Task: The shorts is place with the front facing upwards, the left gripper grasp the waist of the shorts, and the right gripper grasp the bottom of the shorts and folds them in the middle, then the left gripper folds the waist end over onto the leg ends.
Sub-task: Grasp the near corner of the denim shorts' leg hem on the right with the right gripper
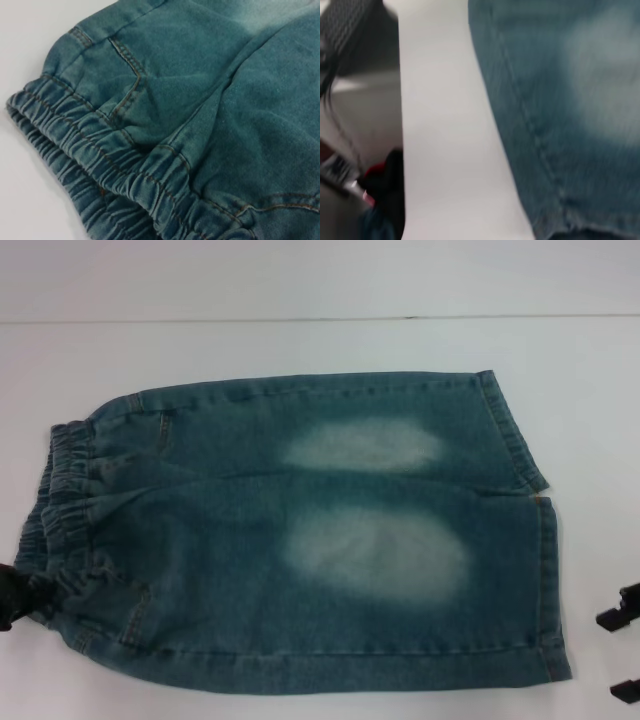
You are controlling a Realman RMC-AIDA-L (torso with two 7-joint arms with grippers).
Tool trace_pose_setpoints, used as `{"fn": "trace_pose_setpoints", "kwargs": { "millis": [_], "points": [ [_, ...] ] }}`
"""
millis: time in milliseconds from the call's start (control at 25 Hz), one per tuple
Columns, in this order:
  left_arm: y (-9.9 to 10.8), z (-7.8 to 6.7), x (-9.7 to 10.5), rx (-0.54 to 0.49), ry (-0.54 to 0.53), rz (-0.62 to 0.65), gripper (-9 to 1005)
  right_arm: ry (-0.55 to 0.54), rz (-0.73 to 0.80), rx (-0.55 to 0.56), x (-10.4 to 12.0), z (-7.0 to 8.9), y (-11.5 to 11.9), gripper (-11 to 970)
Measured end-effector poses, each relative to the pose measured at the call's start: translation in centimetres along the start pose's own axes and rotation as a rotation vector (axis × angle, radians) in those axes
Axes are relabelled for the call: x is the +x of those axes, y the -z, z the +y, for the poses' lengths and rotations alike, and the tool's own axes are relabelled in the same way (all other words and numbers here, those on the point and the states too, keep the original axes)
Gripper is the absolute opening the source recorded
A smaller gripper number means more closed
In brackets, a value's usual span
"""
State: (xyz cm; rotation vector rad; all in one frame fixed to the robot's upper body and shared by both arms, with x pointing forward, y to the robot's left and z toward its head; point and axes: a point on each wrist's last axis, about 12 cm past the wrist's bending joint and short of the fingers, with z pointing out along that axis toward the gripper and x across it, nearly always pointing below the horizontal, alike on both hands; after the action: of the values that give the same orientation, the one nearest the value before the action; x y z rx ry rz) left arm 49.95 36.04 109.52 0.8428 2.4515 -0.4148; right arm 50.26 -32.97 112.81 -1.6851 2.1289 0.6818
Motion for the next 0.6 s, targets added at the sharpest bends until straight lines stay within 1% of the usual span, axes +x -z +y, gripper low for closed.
{"fn": "trace_pose_setpoints", "kwargs": {
  "millis": [40,160,320,480,600],
  "points": [
    [0.0,0.0,0.0,-0.001,0.0,-0.001,84,-0.005,0.026,-0.011,-0.2,-0.1,-0.1,812],
    [-0.1,0.0,-0.1,0.003,0.001,-0.001,81,-0.021,0.064,-0.029,-0.6,-0.3,-0.3,808],
    [-0.2,0.0,0.0,0.002,0.005,0.0,82,-0.02,0.08,-0.039,-1.0,-0.4,-0.7,806],
    [-0.3,0.0,0.2,0.0,0.008,0.0,82,-0.017,0.086,-0.058,-1.3,-0.7,-2.0,806],
    [-0.4,0.0,0.2,0.001,0.01,0.0,81,-0.02,0.097,-0.057,-1.4,-0.9,-2.4,806]
  ]
}}
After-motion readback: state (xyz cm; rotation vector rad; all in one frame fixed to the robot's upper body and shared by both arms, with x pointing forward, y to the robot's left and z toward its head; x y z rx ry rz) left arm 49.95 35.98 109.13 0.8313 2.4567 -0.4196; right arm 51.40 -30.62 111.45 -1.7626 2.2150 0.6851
